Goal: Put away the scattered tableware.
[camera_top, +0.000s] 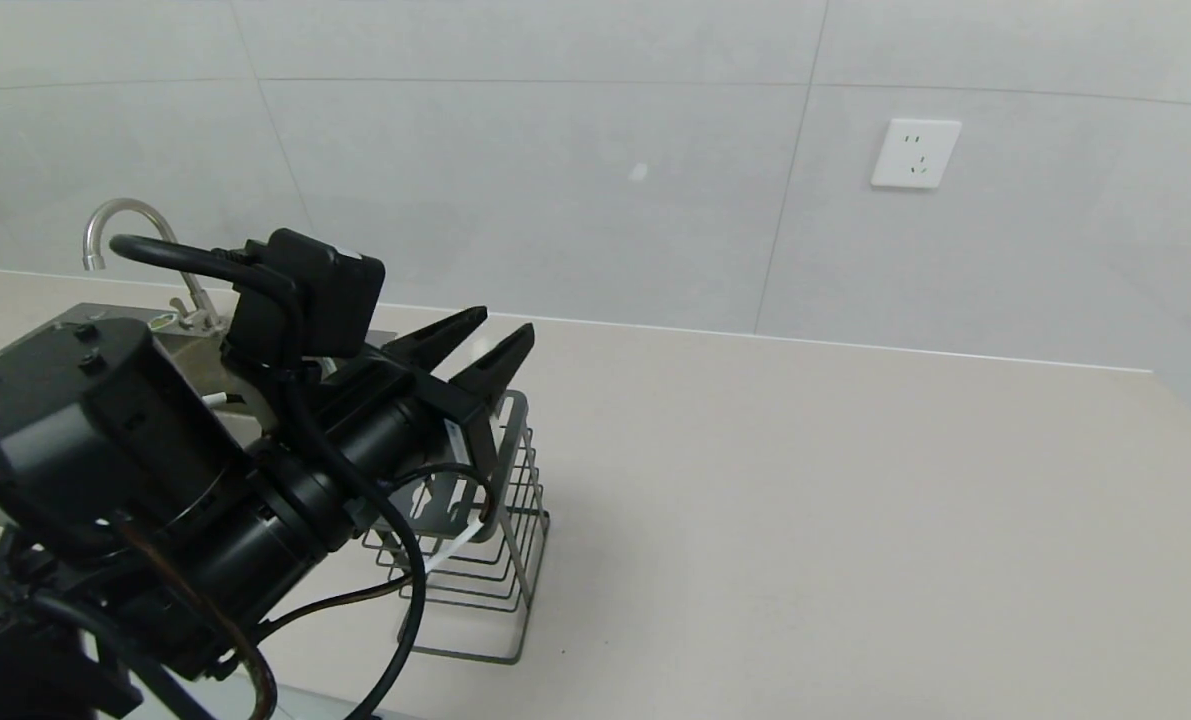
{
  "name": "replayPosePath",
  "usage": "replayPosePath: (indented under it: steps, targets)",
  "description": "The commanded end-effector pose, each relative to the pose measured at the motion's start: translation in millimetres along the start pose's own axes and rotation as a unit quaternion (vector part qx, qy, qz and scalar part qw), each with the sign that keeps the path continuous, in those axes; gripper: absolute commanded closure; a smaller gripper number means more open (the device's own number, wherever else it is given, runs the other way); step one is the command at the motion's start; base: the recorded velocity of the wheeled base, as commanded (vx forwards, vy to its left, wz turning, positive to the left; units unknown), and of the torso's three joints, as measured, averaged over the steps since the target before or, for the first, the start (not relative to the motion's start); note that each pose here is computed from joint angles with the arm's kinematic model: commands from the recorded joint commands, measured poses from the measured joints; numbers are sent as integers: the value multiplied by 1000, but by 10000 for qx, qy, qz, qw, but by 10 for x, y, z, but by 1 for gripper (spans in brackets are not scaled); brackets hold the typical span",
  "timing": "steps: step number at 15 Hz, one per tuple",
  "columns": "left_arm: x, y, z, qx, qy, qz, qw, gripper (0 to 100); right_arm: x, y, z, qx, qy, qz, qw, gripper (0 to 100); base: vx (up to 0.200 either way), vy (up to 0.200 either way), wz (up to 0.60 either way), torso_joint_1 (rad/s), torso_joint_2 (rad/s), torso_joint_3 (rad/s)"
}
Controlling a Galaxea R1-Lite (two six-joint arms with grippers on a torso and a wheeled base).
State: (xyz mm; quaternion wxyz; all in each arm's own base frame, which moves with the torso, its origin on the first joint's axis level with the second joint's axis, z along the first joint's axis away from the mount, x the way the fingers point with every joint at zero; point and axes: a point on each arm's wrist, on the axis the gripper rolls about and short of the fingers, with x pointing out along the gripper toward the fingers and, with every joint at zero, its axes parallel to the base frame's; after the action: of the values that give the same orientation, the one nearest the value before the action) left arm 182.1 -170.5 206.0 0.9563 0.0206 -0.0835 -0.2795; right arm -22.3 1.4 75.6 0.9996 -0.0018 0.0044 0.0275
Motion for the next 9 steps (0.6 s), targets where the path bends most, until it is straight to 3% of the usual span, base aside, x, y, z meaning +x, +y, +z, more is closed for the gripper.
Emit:
replayPosePath:
  steps: [1,5,7,9]
  targets:
    - [6,2,-5,3,7,10,10000,0,1,0,-1,-3,9,2,10000,0,0,0,0,0,0,0]
    - [11,63,9,-26,-42,84,10000,0,1,0,-1,-3,9,2,10000,0,0,0,0,0,0,0]
    - [-14,49,61,-5,-201,-438,9988,0,1,0,-1,-3,9,2,10000,0,0,0,0,0,0,0]
    - [-80,88,166,31,-540,-1300,9900,0,1,0,-1,-3,9,2,10000,0,0,0,0,0,0,0]
